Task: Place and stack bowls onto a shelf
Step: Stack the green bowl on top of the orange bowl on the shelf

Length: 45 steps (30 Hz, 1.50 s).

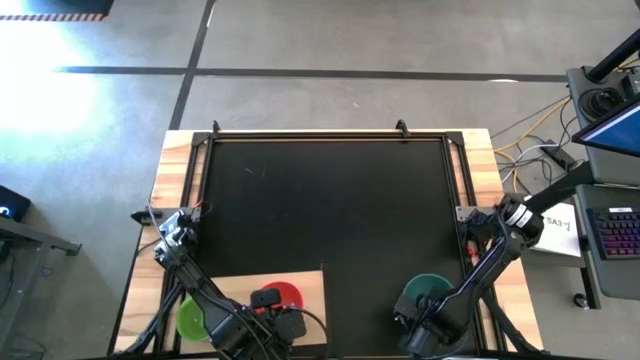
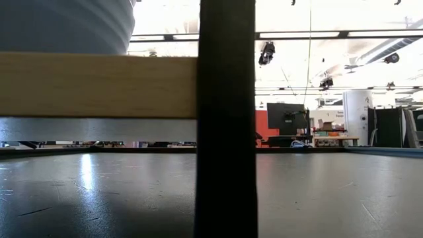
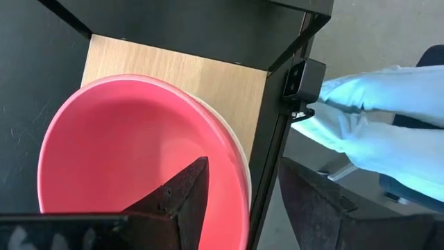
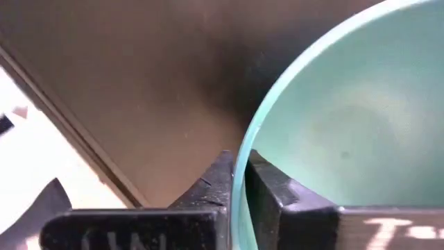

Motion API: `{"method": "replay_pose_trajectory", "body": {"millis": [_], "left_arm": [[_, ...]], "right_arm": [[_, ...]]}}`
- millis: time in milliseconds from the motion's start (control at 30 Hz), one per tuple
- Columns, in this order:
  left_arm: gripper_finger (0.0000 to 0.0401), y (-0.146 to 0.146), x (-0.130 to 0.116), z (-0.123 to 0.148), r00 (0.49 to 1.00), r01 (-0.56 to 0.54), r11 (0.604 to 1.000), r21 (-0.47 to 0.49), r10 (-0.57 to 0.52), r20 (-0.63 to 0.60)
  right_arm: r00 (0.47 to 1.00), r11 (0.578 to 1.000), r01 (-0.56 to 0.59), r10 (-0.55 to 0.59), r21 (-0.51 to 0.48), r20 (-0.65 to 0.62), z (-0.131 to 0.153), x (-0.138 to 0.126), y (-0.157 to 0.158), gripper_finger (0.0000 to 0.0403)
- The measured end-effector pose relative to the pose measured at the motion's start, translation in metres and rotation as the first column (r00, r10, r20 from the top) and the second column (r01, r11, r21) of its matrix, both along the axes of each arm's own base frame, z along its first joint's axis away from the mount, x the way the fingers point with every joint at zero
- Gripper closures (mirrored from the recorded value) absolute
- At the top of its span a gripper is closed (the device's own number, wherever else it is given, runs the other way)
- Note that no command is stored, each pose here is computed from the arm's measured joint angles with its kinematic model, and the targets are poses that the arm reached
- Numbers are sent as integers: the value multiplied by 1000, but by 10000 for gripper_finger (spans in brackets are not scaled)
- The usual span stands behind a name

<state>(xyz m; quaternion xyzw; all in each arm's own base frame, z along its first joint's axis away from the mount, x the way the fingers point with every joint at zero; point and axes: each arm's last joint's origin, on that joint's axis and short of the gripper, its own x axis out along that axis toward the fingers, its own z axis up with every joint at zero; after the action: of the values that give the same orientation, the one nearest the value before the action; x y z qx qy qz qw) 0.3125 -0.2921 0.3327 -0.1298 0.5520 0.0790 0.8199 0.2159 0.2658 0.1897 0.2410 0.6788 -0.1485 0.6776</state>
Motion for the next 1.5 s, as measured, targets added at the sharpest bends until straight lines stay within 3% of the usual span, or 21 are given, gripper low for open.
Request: {"method": "replay_pose_trajectory", "body": {"millis": [267,400,500,633,767,867,967,1100,1200,1333,1500], "left_arm": [[243,0,0,4,1000,0,1000,-21,0,23],[243,2,0,10,998,-7,1000,-28,9,61],[243,2,0,16,995,10,999,-36,-6,99],[243,-1,4,26,975,94,995,-38,-84,204],[243,-8,13,35,910,232,972,25,-227,346],[243,-14,21,44,810,362,924,123,-377,450],[243,-18,26,51,673,469,837,282,-545,499],[243,-19,33,58,545,506,750,426,-661,516],[243,-14,39,61,520,496,737,459,-675,523],[243,-7,46,60,530,483,740,468,-673,516],[243,0,52,60,537,475,749,463,-663,522]], "right_arm": [[983,973,-182,178,139,44,29,-4,0,391],[950,926,-308,289,218,115,54,-6,-1,392],[890,861,-445,393,247,233,72,-6,0,392],[750,736,-627,482,256,452,100,-4,4,392],[583,630,-757,534,171,613,125,-1,5,391],[429,547,-835,574,64,698,141,1,6,391],[231,433,-897,631,-89,740,152,3,7,391],[45,312,-923,670,-226,741,159,5,8,391],[-77,236,-917,686,-322,723,164,5,8,390],[-226,145,-888,690,-437,687,172,5,8,390],[-325,92,-847,688,-523,649,181,10,3,390]]}}
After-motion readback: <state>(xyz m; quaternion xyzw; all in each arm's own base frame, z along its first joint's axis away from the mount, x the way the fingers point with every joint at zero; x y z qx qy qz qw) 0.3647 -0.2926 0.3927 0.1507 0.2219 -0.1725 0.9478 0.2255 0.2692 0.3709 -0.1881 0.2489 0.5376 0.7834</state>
